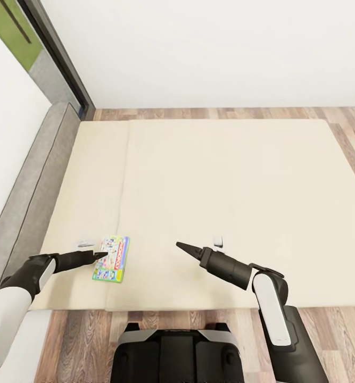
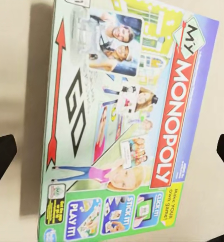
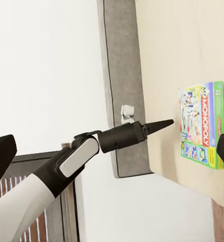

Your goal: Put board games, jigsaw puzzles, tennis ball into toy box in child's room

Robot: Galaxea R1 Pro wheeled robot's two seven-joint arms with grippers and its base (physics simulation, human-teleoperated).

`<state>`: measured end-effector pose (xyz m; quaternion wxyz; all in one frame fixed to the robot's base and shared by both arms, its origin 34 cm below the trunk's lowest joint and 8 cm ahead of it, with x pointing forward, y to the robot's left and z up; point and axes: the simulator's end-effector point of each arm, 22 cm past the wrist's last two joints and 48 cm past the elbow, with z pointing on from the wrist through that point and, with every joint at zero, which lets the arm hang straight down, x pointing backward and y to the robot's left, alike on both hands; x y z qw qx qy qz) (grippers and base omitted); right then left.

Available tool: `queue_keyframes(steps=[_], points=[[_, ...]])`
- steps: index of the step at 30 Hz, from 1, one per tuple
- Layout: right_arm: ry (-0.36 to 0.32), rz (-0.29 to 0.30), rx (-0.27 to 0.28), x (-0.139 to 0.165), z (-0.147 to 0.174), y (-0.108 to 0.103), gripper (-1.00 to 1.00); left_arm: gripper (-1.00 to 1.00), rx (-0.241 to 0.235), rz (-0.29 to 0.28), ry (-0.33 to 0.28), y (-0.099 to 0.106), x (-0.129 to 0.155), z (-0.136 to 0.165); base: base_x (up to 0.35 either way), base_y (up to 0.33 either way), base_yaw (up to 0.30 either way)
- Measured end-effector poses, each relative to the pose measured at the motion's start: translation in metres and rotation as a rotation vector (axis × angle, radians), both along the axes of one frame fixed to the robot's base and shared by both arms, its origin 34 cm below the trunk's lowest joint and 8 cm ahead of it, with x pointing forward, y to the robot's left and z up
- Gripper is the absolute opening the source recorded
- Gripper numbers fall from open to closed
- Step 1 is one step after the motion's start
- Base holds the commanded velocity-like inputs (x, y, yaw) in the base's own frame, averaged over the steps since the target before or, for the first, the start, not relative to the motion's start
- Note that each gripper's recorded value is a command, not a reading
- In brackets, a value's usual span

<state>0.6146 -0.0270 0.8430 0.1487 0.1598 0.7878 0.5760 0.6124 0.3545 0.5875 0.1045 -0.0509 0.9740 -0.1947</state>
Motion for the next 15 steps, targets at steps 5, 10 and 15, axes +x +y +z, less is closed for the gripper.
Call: queue_keyframes(steps=[5,10,15], points=[[0.007,0.0,0.0,-0.001,-0.004,0.0,1.0,1.0,-0.003,0.0,0.007,0.0,-0.003,-0.004,0.0,0.0,0.0],[0.015,0.002,0.002,-0.003,-0.007,0.002,1.0,1.0,-0.004,0.0,0.014,0.0,-0.006,-0.007,0.0,0.0,0.0],[0.023,0.003,0.003,-0.004,-0.011,0.002,1.0,1.0,-0.009,0.0,0.021,-0.001,-0.01,-0.011,0.0,0.0,0.0]])
